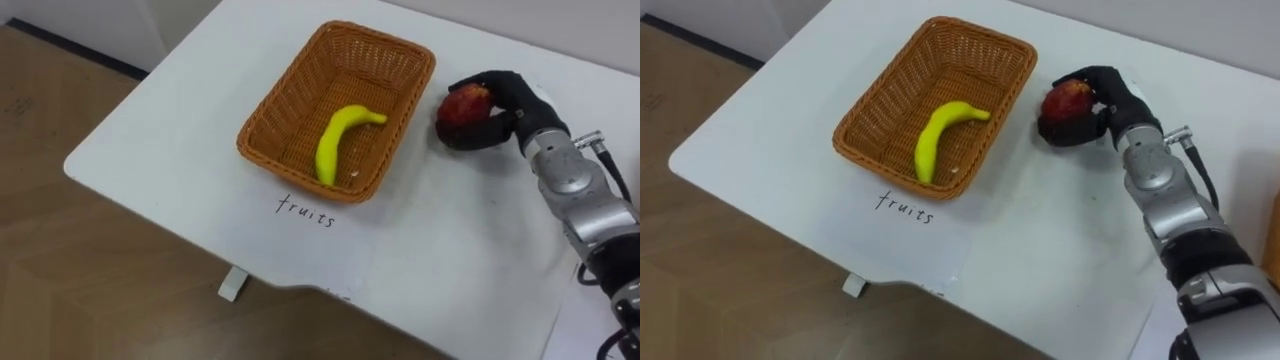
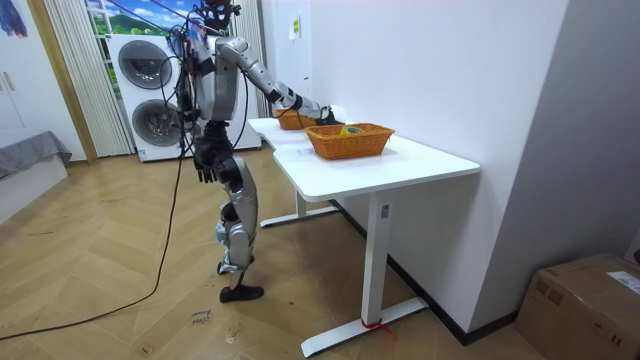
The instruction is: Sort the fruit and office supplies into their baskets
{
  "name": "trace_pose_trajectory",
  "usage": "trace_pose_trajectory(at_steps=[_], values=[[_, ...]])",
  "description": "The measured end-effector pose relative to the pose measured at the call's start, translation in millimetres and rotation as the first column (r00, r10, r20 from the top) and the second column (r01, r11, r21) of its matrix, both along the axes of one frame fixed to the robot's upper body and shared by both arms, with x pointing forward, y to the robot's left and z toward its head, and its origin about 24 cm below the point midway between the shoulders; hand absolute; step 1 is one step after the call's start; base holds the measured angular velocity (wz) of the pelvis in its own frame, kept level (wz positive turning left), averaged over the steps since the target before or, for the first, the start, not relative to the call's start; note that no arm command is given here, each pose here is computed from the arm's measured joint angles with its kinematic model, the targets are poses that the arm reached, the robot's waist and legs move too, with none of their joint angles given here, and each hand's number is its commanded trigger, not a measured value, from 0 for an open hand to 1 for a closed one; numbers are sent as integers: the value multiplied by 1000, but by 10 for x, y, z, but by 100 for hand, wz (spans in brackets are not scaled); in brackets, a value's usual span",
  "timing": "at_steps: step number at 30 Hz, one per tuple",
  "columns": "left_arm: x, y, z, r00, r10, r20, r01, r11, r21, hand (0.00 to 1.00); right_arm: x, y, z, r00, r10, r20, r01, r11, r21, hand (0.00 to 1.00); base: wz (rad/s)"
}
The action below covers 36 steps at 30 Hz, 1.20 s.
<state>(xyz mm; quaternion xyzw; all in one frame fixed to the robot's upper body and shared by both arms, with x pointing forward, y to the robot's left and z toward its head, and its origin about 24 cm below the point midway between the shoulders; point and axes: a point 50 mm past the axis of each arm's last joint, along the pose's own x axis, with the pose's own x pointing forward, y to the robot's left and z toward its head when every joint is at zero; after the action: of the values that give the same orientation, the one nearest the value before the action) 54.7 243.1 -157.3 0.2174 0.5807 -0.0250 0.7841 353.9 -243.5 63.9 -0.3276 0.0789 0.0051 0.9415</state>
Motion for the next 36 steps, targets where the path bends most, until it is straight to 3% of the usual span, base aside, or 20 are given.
trace_pose_trajectory(at_steps=[7,18,24,36], values=[[-51,90,14,998,66,-3,-66,998,5,0,0,78,12,998,50,-46,-50,999,13,100,-1],[-278,173,19,996,79,-50,-76,996,45,0,40,429,494,962,242,125,-245,970,8,100,1],[-409,207,23,993,75,-88,-70,996,59,0,19,441,736,941,268,206,-271,962,-11,100,-3],[-443,250,29,989,104,-109,-96,993,71,0,23,419,739,949,252,192,-257,966,1,100,1]])
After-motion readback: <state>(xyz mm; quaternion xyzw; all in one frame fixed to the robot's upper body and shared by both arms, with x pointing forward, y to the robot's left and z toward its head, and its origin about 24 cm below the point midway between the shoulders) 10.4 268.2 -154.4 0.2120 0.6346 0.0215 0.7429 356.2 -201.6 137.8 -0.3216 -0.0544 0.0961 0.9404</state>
